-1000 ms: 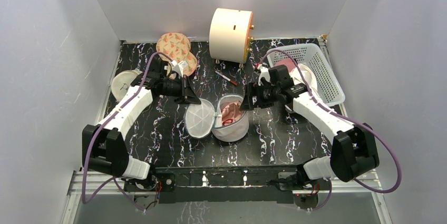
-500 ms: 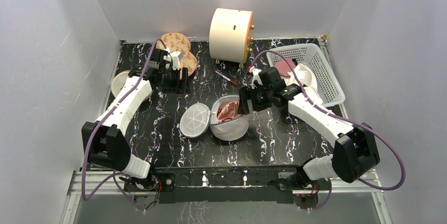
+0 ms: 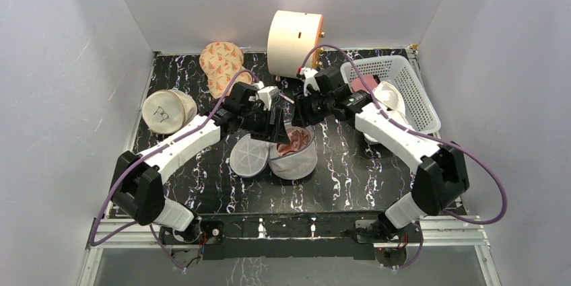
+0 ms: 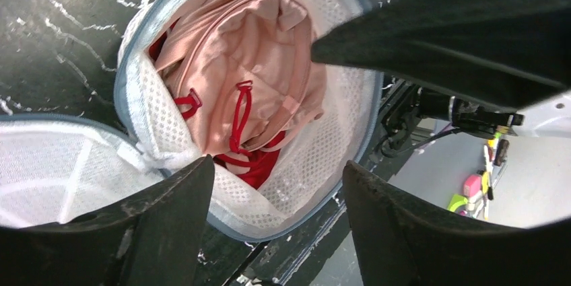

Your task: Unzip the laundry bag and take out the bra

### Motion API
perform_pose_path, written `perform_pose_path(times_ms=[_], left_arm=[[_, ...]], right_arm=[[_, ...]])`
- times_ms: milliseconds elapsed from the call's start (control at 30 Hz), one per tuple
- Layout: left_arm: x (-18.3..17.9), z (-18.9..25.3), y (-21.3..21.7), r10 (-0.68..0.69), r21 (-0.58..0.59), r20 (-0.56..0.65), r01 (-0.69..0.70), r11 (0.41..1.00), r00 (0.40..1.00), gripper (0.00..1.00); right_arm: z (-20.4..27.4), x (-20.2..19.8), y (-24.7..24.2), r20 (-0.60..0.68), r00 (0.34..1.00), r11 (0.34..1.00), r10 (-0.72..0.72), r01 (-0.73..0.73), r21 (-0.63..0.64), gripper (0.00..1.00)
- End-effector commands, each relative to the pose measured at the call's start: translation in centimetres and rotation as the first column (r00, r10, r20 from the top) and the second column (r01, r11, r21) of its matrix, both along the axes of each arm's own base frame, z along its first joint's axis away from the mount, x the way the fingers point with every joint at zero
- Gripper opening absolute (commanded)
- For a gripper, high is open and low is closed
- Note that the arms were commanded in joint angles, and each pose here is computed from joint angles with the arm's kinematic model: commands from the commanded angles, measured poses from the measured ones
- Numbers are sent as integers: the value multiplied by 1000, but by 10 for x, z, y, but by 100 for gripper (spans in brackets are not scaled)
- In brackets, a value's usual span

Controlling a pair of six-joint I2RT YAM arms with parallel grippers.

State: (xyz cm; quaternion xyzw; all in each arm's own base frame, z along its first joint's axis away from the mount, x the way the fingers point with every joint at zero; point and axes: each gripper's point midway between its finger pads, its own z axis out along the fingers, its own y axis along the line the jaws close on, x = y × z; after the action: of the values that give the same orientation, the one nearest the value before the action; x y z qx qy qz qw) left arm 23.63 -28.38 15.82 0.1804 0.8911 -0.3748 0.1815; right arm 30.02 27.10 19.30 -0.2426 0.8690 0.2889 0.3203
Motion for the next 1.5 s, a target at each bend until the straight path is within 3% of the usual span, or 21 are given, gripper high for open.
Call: perform_pose_path(times_ms=[0,100,300,500,700,833,1100,1267,1467], left_arm=[[-1,9,16,47,53,80,-51,997,996,71],[4,14,28,85,92,135,-97,991,987,74],[11,21,39,152,97,195,-174,980,969,79],[12,19,39,158,98,194,-180,979,968,79],[12,23,41,164,97,205,-187,978,965,80],[13,25,43,170,99,215,-194,976,962,80],[14,23,46,179,112,221,-208,972,959,80],[12,26,51,192,115,238,-224,968,952,80],[14,34,57,209,115,273,-247,962,939,81]], right_arm=[[-3,14,5,28,999,999,-15,16,-37,34],[-16,16,-1,15,999,994,-33,34,-102,37],[-33,12,-2,13,999,983,-34,36,-182,54],[-49,0,12,-13,1000,980,8,-10,-201,53],[-54,-3,18,-4,1000,977,22,-22,-213,45],[-53,5,6,50,999,960,-19,32,-278,60],[-45,4,5,113,993,946,-15,51,-319,67],[-64,-1,9,132,991,919,-4,56,-391,61],[-62,0,19,231,973,875,-1,112,-470,34]])
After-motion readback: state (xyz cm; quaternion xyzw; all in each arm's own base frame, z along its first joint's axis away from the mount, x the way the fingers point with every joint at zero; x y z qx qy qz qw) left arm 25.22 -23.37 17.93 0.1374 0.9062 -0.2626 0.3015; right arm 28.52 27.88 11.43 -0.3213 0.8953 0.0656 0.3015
